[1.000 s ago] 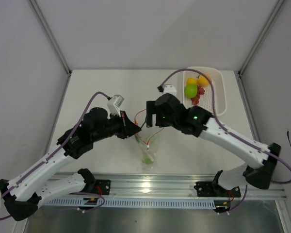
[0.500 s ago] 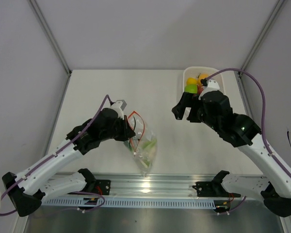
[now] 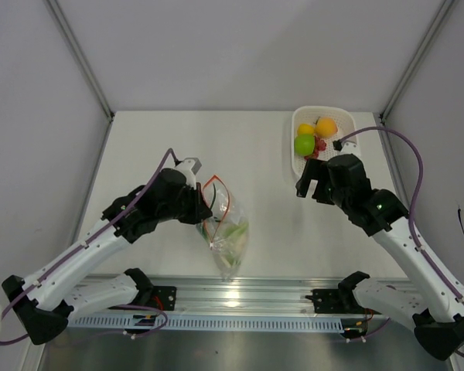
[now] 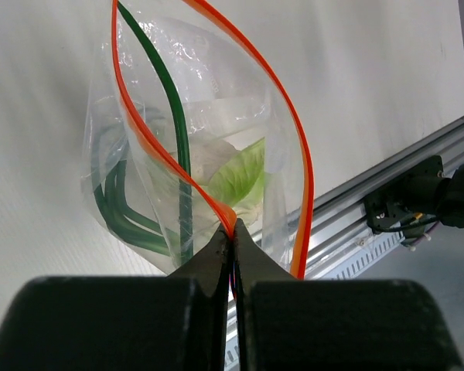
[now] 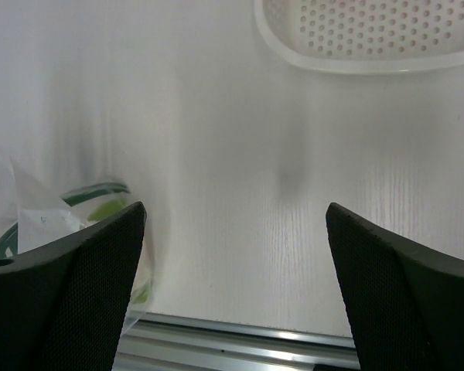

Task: Place the food in the zip-top bag and seal the zipper
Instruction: Pick up the fake fruit from the bin.

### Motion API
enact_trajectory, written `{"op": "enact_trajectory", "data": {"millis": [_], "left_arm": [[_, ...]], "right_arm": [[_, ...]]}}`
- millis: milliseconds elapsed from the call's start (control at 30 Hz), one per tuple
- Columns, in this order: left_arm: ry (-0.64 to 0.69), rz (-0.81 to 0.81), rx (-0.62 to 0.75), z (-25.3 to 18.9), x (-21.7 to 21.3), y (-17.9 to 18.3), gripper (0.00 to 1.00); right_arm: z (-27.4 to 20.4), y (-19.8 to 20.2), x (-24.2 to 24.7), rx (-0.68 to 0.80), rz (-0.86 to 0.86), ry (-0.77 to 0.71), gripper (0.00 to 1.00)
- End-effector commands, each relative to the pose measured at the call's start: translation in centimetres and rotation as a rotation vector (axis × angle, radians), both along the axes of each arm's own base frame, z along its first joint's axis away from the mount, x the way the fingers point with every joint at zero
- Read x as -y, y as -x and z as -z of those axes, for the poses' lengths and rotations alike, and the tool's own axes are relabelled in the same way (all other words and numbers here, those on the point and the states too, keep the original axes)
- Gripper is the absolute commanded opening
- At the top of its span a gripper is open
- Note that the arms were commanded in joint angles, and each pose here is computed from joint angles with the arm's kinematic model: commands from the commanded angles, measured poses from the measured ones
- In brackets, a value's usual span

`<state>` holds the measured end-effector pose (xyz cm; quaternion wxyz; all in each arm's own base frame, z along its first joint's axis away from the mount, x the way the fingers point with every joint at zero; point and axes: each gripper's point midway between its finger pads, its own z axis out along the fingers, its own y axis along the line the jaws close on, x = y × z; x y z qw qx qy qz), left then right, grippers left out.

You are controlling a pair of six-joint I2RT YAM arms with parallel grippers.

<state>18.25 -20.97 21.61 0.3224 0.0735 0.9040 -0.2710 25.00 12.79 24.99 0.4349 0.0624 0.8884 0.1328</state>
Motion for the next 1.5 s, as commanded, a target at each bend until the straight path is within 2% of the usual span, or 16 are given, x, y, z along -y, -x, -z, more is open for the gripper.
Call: {"op": "enact_trajectory", "data": {"millis": [0, 300, 467, 600, 800, 833, 900, 933, 967, 1033, 1067, 1133, 1167, 1200, 1367, 1467], "left_arm": [[0.021, 0.058, 0.019, -1.5, 0.8, -0.1, 0.01], [0.059, 0.116, 0.023, -1.7, 1.5, 0.4, 0.01], [0.114, 0.17, 0.01, -1.5, 3.2, 0.4, 0.01], [0.148, 0.225, -0.011, -1.4, 4.6, 0.5, 0.01], [0.123, 0.228, 0.018, -1.2, 4.9, -0.5, 0.01], [0.116, 0.216, 0.028, -1.3, 4.8, -0.8, 0.01], [0.111, 0.216, 0.035, -1.4, 4.9, -1.1, 0.0], [0.122, 0.222, 0.042, -1.6, 5.2, -1.3, 0.01], [0.13, 0.227, 0.044, -1.7, 5.4, -1.3, 0.01], [0.146, 0.239, 0.045, -1.7, 5.9, -1.4, 0.01], [0.153, 0.244, 0.048, -1.8, 6.1, -1.5, 0.01], [0.15, 0.247, 0.047, -1.8, 6.2, -1.6, 0.01], [0.142, 0.247, 0.05, -1.7, 6.2, -1.7, 0.01], [0.134, 0.247, 0.056, -1.7, 6.2, -1.9, 0.0], [0.09, 0.228, 0.06, -1.5, 6.1, -2.9, 0.01], [0.091, 0.234, 0.049, -1.1, 6.5, -3.2, 0.01]], "right_arm": [[-0.7, -1.1, 0.0, 0.033, -0.032, -0.009, 0.99], [0.5, -1.5, 1.4, 0.005, -0.003, -0.006, 1.0], [2.8, -3.7, 2.6, -0.052, 0.08, -0.007, 0.98], [3.8, -6.9, 3.8, -0.054, 0.15, 0.002, 0.96], [4.9, -13.8, 6.8, -0.028, 0.281, -0.029, 0.91], [6.4, -15.1, 7.6, -0.064, 0.314, -0.027, 0.9], [6.4, -17.4, 8.1, -0.037, 0.351, -0.046, 0.86], [8.4, -18.4, 8.5, -0.075, 0.373, -0.03, 0.85], [7.9, -20.0, 8.9, -0.043, 0.395, -0.026, 0.82], [10.9, -21.8, 9.1, -0.097, 0.411, 0.005, 0.82], [10.4, -23.4, 9.1, -0.077, 0.414, 0.0, 0.82], [11.7, -24.9, 8.9, -0.097, 0.405, 0.017, 0.81], [13.9, -25.5, 9.0, -0.138, 0.405, 0.035, 0.8], [13.4, -26.6, 9.2, -0.119, 0.412, 0.045, 0.79], [15.4, -27.7, 10.3, -0.15, 0.445, 0.12, 0.77], [16.1, -27.7, 10.4, -0.149, 0.453, 0.117, 0.77]]}}
